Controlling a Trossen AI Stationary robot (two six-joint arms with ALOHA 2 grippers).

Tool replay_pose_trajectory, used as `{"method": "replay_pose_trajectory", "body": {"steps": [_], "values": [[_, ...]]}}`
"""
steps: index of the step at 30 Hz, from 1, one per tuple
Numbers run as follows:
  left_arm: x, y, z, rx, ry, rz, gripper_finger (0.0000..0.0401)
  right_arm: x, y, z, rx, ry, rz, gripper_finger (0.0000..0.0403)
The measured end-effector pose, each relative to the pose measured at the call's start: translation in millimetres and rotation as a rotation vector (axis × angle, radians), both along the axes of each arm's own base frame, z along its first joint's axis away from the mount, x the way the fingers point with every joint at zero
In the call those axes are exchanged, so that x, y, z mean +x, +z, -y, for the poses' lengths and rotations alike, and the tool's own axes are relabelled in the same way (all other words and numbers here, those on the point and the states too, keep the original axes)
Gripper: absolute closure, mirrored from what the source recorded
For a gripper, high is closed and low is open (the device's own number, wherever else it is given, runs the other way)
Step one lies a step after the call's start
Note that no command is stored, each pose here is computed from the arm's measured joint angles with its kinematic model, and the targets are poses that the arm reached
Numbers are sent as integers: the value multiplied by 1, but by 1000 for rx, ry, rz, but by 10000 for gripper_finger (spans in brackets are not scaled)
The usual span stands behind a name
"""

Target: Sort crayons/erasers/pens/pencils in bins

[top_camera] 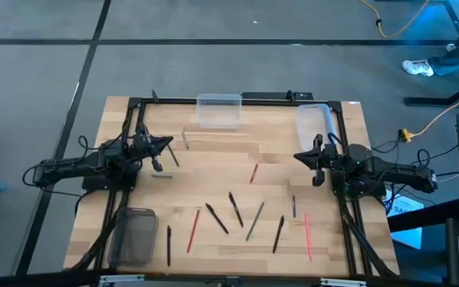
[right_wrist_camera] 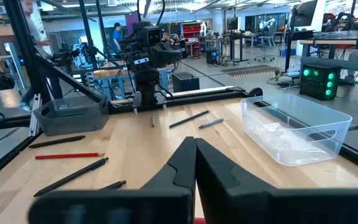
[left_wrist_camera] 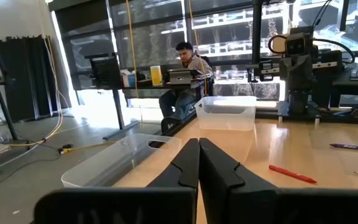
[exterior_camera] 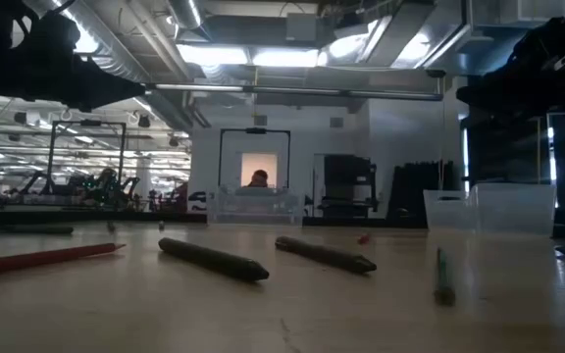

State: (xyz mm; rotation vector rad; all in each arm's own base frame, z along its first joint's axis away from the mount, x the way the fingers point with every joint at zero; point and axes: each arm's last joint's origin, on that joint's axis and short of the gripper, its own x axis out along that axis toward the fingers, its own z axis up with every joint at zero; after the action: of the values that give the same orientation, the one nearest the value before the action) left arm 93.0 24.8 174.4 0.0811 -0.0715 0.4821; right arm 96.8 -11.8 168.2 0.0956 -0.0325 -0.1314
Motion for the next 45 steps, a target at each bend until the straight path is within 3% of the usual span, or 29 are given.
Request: {"method": "replay_pose_trajectory", "body": {"steps": [29, 36, 43, 45], "values": [[0, 0, 0, 0, 0, 0, 401, 0, 0, 0, -1, 0, 0, 391], [0, 0, 0, 0, 0, 0, 401, 0, 1, 1, -317, -45, -39, 391], [0, 0, 0, 72, 8, -38, 401, 0, 2, 1, -331, -47, -25, 391], [0, 0, 0, 85, 9, -44, 401, 0, 4, 0, -261, -20, 7, 391]]}}
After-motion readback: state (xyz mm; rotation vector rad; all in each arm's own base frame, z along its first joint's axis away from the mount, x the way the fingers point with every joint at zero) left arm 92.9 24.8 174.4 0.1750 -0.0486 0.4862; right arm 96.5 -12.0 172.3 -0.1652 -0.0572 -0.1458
